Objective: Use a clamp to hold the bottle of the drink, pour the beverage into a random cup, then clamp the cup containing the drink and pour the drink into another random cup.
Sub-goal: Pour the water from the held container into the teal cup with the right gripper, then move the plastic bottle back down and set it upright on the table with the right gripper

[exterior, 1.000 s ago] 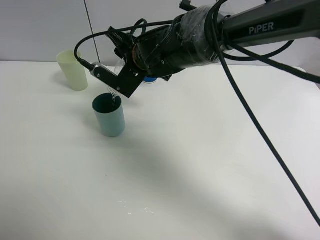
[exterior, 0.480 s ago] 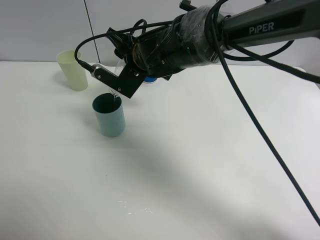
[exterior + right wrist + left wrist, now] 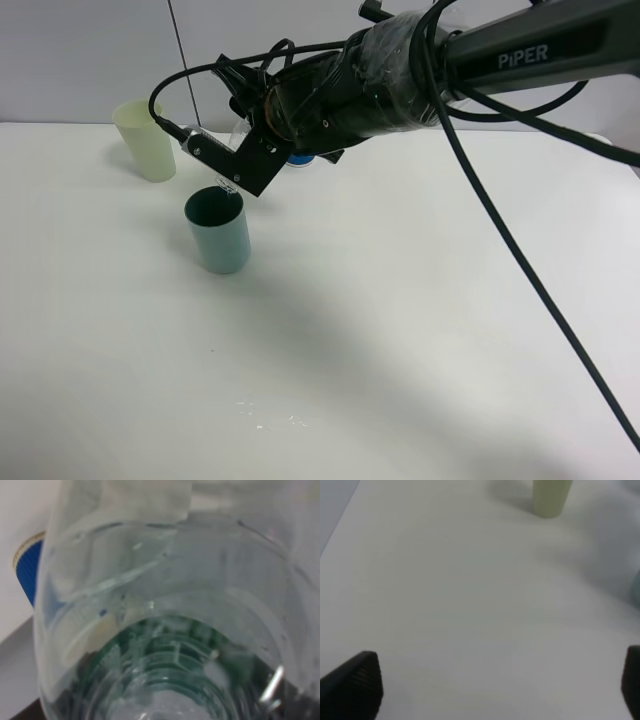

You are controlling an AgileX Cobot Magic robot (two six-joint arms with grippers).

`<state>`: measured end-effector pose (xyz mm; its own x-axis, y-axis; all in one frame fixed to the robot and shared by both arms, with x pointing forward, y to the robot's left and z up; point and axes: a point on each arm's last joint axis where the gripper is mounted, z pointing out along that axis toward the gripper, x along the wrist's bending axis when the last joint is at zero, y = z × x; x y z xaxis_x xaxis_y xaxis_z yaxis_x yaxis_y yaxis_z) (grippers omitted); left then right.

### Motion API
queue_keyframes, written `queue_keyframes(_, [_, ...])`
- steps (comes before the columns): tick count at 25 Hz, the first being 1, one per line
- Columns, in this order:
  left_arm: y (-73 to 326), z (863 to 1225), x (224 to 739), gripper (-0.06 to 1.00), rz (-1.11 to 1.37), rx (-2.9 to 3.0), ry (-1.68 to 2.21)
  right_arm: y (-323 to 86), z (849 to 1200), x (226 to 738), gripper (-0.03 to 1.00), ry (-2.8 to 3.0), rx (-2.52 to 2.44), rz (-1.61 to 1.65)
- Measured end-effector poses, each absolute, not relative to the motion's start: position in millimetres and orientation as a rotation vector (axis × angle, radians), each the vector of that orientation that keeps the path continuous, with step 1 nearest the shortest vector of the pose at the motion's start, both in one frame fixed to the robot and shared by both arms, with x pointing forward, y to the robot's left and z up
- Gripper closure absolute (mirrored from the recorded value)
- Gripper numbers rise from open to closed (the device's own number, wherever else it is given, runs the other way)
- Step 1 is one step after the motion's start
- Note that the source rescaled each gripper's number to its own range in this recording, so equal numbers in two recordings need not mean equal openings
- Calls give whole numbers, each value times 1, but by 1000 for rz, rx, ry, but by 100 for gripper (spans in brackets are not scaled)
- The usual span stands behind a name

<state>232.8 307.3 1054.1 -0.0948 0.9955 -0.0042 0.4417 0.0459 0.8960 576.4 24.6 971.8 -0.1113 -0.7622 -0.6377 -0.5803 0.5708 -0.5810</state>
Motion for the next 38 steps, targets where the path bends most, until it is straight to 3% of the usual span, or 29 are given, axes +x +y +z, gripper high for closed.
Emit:
queue_keyframes(11, [307,1054,233,5,1004,1474,1626,21,951,578,97,2193,-4,312])
queue_keyframes(17, [307,1054,233,5,1004,1474,1626,10,954,578,97,2174,490,412])
queue_keyframes(28, [307,1054,233,5,1004,1474,1626,-26,996,577,97,2148,940,445])
queue_keyframes(38, [307,1054,233,5,1004,1474,1626,-38,1037,564,97,2304,957,615])
